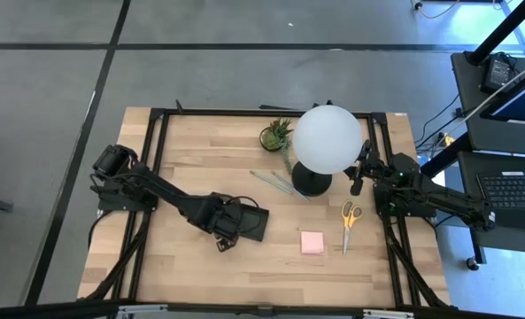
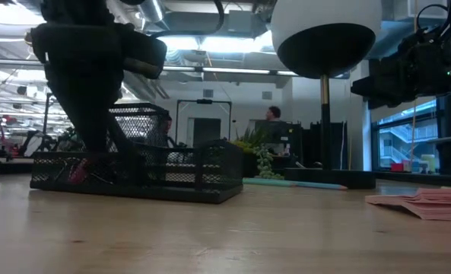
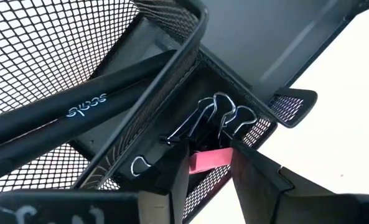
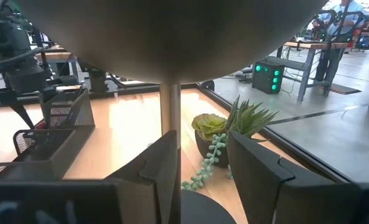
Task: Pick and place office supplies into organizer
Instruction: Put the eraser into the desk organizer, then put the sticky notes into the desk organizer
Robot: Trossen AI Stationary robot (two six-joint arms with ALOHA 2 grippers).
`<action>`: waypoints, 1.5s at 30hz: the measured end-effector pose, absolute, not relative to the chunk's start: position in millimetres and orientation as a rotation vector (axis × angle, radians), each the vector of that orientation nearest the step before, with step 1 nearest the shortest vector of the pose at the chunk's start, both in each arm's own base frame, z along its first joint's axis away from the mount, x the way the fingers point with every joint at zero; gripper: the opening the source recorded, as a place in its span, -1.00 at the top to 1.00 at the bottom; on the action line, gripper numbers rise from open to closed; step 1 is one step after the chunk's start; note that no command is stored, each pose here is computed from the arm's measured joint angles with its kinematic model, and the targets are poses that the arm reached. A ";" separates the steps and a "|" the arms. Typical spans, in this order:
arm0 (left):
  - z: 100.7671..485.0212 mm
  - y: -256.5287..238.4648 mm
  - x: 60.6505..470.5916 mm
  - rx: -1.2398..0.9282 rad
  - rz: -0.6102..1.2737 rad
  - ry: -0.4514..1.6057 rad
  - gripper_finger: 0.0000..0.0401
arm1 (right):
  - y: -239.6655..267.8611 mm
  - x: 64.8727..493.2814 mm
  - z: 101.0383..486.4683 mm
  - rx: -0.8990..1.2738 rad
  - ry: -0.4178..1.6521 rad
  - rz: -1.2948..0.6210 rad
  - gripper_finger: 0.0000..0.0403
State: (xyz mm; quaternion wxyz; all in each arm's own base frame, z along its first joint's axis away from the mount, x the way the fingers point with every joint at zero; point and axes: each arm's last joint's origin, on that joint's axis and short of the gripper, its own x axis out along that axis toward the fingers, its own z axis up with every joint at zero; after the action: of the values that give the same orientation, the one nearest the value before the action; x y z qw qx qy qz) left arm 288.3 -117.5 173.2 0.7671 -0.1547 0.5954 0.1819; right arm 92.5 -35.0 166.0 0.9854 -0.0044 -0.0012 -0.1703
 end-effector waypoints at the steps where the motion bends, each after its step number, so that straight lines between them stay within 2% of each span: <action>1: 173.9 -117.4 287.9 -0.326 0.385 1.297 0.46 | -35.0 92.5 165.9 -0.007 -0.002 -0.343 0.28; 10: 208.5 -113.7 277.3 -0.287 0.237 1.229 0.46 | -35.0 92.5 166.0 -0.006 -0.003 -0.343 0.28; 19: 260.8 -102.5 258.0 -0.239 0.177 0.999 0.49 | -35.0 92.5 168.5 -0.010 -0.028 -0.342 0.28; 28: 257.6 -103.5 260.0 -0.180 0.152 1.010 0.56 | -35.0 92.5 166.2 -0.002 -0.006 -0.342 0.28; 37: 261.7 -95.1 263.8 0.071 0.181 0.935 0.54 | -35.0 92.5 168.8 0.314 -0.087 -0.333 0.28; 45: 271.8 -64.8 269.0 0.101 0.113 0.929 0.57 | -35.0 92.5 168.4 0.327 -0.085 -0.333 0.28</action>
State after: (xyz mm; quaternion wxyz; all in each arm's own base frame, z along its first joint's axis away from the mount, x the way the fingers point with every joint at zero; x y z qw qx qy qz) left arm 269.0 -64.8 271.8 0.8913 0.0487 0.4476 0.0542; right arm 92.5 -35.0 168.4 0.9720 0.1621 -0.0423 -0.1650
